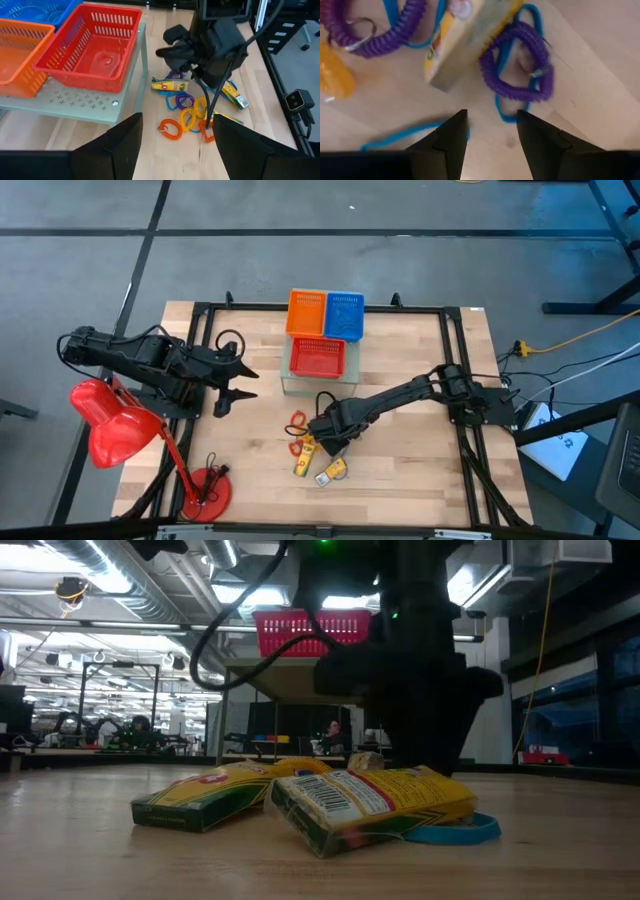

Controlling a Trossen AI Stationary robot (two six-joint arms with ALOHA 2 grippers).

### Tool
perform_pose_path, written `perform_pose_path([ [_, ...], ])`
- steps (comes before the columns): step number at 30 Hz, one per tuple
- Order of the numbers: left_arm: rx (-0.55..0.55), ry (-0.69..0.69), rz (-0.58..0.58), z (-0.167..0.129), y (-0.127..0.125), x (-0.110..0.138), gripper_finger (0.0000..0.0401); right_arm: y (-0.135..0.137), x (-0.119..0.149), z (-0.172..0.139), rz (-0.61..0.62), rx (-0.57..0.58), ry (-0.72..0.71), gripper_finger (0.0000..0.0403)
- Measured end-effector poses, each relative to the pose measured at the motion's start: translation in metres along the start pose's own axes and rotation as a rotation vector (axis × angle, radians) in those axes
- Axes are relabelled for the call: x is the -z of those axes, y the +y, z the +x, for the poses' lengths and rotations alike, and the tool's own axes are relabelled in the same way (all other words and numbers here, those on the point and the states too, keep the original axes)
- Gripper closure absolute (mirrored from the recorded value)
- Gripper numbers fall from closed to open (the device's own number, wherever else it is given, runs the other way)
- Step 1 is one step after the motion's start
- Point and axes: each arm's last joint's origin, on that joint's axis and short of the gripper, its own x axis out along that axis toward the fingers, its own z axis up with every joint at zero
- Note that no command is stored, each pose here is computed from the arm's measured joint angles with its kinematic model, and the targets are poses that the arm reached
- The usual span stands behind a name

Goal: Pick & Place Office Desk Supplies
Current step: Put the blue rubber band into the blue bin

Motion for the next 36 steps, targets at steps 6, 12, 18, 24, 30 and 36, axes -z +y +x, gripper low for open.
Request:
perform_pose_path([
  [6,0.0,-0.001,-0.027,0.0,0.0,0.0,0.0162,0.002,-0.002,0.001,-0.018,0.001,-0.042,0.0231],
  [12,0.004,0.0,-0.059,0.0,0.0,0.0,0.0162,0.0,-0.002,0.008,-0.027,0.014,-0.074,0.0231],
  [18,0.007,0.0,-0.085,0.0,0.0,0.0,0.0162,-0.002,0.004,0.02,-0.033,-0.019,-0.063,0.0231],
  [24,0.014,-0.024,-0.103,0.0,-0.001,-0.002,0.0162,-0.002,0.003,0.02,-0.017,-0.012,-0.084,0.0248],
  [30,0.023,-0.057,-0.126,0.0,-0.001,-0.006,0.0162,-0.001,0.002,0.02,-0.024,-0.016,-0.087,0.033],
  [36,0.023,-0.056,-0.127,0.0,-0.001,-0.006,0.0162,-0.002,0.004,0.016,-0.032,-0.028,-0.07,0.0394],
])
